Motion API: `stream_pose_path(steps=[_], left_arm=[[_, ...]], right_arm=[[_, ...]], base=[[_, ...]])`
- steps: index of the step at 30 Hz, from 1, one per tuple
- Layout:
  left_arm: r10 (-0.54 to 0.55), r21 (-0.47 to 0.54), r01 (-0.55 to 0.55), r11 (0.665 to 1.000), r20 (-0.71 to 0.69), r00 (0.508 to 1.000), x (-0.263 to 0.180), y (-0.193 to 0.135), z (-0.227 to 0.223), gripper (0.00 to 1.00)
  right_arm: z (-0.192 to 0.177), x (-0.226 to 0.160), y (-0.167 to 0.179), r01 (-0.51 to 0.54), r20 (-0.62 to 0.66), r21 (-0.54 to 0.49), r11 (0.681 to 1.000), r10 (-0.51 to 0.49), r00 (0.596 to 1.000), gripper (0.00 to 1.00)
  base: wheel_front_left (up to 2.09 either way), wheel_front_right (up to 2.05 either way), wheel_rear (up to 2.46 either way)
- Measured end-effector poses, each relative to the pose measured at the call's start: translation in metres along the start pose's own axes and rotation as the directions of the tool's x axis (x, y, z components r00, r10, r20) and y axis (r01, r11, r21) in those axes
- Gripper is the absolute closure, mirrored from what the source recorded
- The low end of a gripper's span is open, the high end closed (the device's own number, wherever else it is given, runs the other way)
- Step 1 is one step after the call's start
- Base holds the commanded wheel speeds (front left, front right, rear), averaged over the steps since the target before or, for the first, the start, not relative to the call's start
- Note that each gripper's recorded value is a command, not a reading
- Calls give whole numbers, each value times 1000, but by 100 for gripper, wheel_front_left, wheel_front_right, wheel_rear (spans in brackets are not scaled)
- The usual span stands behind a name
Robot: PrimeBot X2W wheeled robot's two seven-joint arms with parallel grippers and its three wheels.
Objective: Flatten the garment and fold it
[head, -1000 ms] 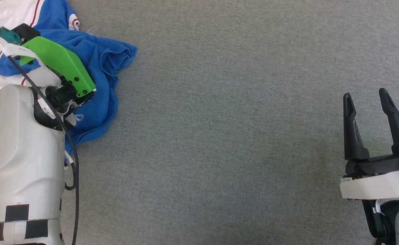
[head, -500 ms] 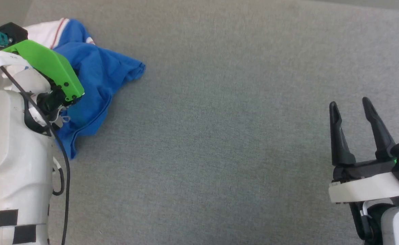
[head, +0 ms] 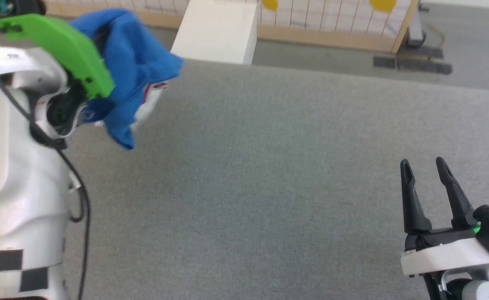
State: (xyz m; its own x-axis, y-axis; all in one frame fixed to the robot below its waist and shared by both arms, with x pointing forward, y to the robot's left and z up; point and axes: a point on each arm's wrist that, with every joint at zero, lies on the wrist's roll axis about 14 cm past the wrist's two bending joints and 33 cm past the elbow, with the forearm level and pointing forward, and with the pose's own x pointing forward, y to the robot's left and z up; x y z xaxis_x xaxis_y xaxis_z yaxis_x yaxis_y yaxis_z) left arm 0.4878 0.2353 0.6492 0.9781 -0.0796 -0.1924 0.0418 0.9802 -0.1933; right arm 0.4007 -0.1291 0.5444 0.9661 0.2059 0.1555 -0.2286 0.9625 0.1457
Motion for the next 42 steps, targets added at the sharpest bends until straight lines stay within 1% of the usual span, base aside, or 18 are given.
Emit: stream_pose_path(steps=[4, 6, 9, 12, 15, 18, 21, 25, 27, 29, 32, 36, 38, 40, 42], left_arm=[[-144, 25, 142, 990, 97, 985, -15, -54, 33, 100], [-198, 42, 194, 980, 123, 973, -21, -77, 41, 100], [-279, 50, 275, 960, 142, 950, -29, -112, 47, 100], [-365, 72, 358, 931, 155, 918, -34, -150, 50, 100], [-464, 98, 454, 886, 162, 871, -40, -190, 49, 100], [-580, 131, 565, 815, 163, 798, -52, -236, 45, 100], [-670, 149, 653, 742, 163, 724, -65, -273, 38, 100], [-736, 156, 719, 677, 148, 660, -69, -306, 15, 100], [-749, 131, 737, 663, 136, 649, -65, -314, -2, 100], [-748, 95, 742, 663, 125, 652, -58, -317, -21, 100], [-730, 52, 729, 682, 90, 677, -43, -317, -60, 100], [-665, 64, 665, 744, -16, 746, -20, -304, -126, 100], [-615, 63, 620, 782, -85, 784, -9, -290, -161, 100], [-578, 72, 594, 801, -164, 799, -4, -278, -193, 100], [-536, 60, 561, 825, -229, 812, 0, -263, -220, 100]], right_arm=[[14, -11, -2, 13, 34, -4, 1000, -13, 999, 0], [19, -17, -3, 18, 48, -1, 1000, -18, 999, 0], [25, -24, -5, 29, 60, 2, 1000, -29, 998, 0], [29, -30, -8, 44, 73, 1, 999, -43, 996, 0], [32, -36, -15, 68, 84, 3, 998, -68, 994, 0], [35, -45, -25, 102, 90, -1, 995, -102, 991, 0], [37, -53, -36, 142, 94, -8, 990, -141, 986, 0], [41, -63, -52, 199, 102, -19, 980, -196, 975, 0], [43, -68, -60, 225, 104, -26, 974, -221, 970, 0], [42, -70, -67, 247, 99, -32, 968, -243, 965, 0], [38, -71, -74, 268, 84, -38, 963, -265, 961, 0], [31, -68, -78, 277, 63, -43, 960, -274, 960, 0], [28, -63, -77, 270, 55, -43, 962, -268, 962, 0], [27, -58, -76, 261, 54, -42, 964, -259, 964, 0], [25, -54, -74, 254, 48, -41, 966, -252, 967, 0]], base=[[0, 0, 0], [0, 0, 0], [0, 0, 0], [0, 0, 0], [0, 0, 0], [0, 0, 0], [0, 0, 0], [0, 0, 0], [0, 0, 0], [0, 0, 0], [0, 0, 0], [0, 0, 0], [0, 0, 0], [0, 0, 0], [0, 0, 0]])
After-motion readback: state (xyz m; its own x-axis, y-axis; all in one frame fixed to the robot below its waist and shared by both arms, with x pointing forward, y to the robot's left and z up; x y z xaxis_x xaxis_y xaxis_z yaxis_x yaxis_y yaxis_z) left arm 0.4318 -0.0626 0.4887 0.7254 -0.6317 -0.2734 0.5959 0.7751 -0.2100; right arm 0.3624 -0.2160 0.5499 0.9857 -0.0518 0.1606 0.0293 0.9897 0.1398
